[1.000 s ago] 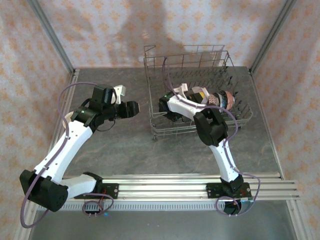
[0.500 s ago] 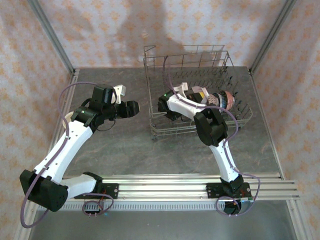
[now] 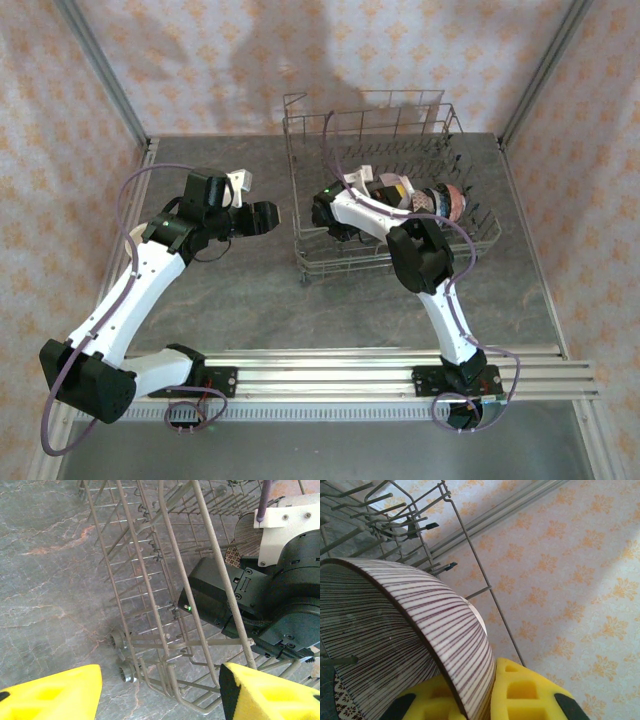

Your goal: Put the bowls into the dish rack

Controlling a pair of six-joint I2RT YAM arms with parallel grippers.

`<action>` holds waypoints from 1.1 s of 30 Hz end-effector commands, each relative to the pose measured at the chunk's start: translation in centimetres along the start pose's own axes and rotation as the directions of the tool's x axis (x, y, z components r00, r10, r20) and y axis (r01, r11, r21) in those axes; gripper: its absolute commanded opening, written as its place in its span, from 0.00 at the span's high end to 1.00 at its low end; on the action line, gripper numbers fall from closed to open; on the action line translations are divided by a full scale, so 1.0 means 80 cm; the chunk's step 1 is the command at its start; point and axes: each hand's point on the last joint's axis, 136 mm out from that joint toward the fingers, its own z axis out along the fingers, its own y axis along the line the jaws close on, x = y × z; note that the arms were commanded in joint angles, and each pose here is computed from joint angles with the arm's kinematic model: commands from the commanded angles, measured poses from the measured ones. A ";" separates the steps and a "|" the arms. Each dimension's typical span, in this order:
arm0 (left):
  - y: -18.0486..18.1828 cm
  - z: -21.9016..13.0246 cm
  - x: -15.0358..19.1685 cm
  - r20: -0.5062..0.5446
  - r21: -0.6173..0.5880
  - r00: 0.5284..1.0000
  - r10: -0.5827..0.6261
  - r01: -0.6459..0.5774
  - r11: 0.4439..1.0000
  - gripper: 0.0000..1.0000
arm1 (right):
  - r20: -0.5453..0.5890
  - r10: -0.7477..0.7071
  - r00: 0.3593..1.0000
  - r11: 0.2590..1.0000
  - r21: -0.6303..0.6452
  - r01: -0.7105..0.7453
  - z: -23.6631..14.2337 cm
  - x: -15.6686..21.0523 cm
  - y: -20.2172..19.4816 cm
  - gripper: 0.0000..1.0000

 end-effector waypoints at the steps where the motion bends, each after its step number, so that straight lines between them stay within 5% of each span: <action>1: 0.001 0.001 -0.005 0.011 0.006 1.000 0.008 -0.008 1.000 0.35 | -0.184 -0.132 0.974 0.988 -0.108 0.114 -0.027 0.049 0.004 1.00; 33: 0.005 0.009 -0.008 -0.013 -0.015 1.000 0.000 0.000 1.000 0.35 | -0.073 -0.172 0.982 0.985 0.015 0.173 0.033 -0.039 -0.074 1.00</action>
